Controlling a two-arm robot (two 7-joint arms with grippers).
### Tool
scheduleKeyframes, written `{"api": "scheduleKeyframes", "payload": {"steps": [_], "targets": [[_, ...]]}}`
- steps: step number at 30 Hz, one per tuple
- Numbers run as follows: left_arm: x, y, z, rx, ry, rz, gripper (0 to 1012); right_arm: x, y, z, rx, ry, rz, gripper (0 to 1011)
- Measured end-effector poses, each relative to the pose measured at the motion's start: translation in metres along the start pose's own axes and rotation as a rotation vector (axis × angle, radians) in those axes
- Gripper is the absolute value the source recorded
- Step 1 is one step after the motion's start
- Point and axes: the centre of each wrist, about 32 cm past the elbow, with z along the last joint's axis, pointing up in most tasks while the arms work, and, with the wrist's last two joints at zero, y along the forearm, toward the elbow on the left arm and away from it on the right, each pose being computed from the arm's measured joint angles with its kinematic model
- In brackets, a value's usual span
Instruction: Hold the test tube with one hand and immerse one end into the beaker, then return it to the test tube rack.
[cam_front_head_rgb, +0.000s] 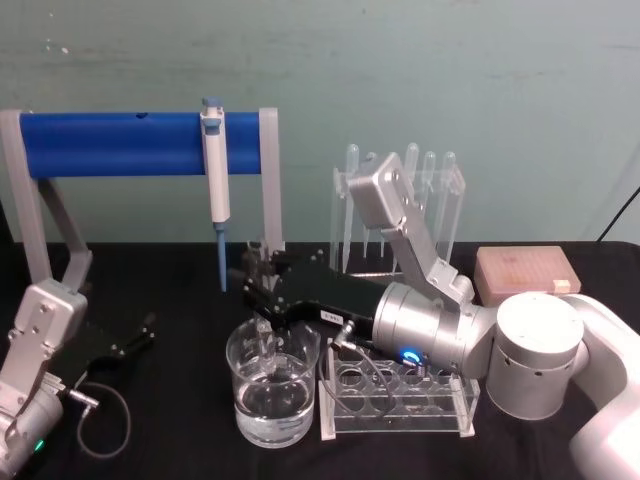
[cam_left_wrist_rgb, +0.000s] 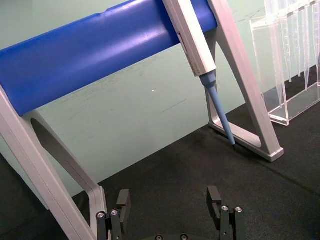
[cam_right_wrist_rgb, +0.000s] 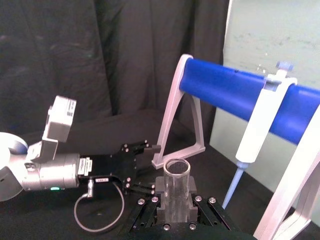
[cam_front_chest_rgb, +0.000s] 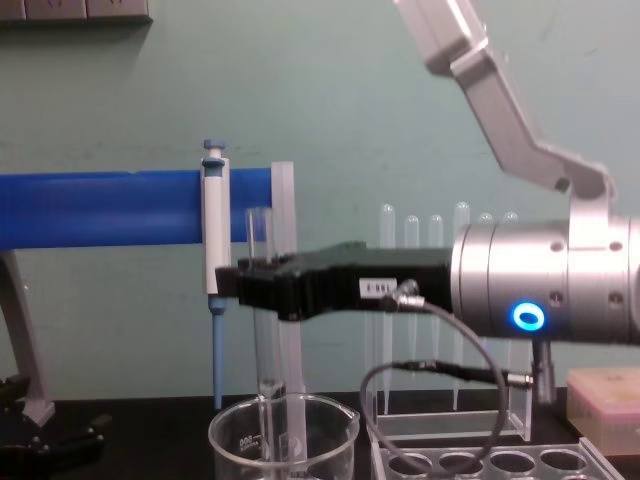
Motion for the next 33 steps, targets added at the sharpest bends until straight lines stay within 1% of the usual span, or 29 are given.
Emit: {"api": "scheduleKeyframes", "payload": {"steps": [1, 14, 24, 33], "targets": [[0.0000, 0.0000, 0.0000, 0.000, 0.000, 0.000, 1000, -0.001, 0.000, -0.004, -0.003, 0.003, 0.001, 224], [0.0000, 0.0000, 0.0000, 0.000, 0.000, 0.000, 1000, -0.006, 0.001, -0.031, -0.015, 0.017, -0.015, 224], [0.0000, 0.0000, 0.0000, 0.000, 0.000, 0.000, 1000, -0.010, 0.000, -0.043, -0.031, 0.026, -0.020, 224], [0.0000, 0.0000, 0.0000, 0.000, 0.000, 0.000, 1000, -0.012, -0.002, -0.049, -0.025, 0.032, -0.026, 224]]}}
